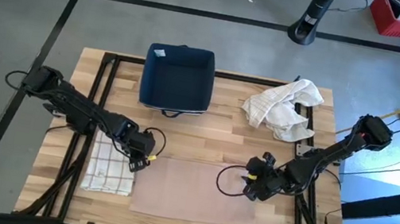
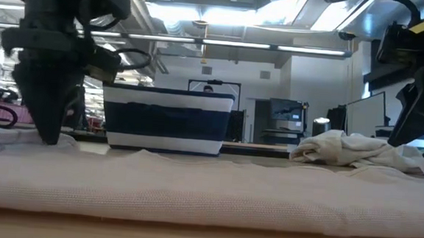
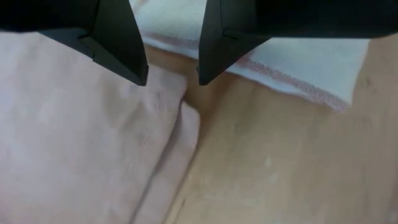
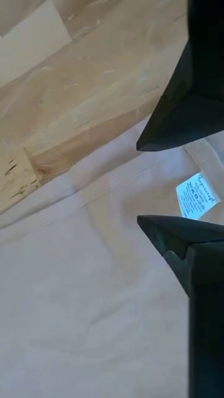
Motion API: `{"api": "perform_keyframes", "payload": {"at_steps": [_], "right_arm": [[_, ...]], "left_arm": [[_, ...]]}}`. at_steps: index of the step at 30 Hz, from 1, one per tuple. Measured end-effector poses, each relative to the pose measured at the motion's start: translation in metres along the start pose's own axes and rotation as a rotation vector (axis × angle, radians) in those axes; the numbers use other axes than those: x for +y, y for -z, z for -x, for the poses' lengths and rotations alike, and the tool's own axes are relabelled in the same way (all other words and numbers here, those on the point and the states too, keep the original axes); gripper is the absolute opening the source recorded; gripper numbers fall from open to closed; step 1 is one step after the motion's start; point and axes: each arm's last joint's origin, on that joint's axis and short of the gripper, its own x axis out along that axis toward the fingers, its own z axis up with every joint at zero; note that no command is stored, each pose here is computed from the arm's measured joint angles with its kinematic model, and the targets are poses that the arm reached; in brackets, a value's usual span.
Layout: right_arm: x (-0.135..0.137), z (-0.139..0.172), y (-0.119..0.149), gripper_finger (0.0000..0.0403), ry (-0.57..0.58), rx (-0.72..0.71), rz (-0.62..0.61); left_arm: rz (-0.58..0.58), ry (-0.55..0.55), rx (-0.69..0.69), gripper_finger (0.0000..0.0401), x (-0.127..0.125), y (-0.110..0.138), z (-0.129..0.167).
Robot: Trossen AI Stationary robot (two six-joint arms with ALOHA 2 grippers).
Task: Fold towel
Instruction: Fold the light brown towel
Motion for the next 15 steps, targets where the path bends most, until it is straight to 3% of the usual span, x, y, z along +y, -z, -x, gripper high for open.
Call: {"api": "perform_keyframes", "payload": {"at_steps": [10,15], "right_arm": [[0.001,0.0,-0.0006,0.0181,-0.01,-0.006,-0.002],[0.001,0.0,-0.0008,0.0182,-0.008,-0.01,0.007]], "left_arm": [[-0.053,0.027,-0.021,0.0132,0.0037,0.0047,-0.0088],[-0.097,0.052,-0.049,0.009,0.0013,0.0021,-0.0087]]}}
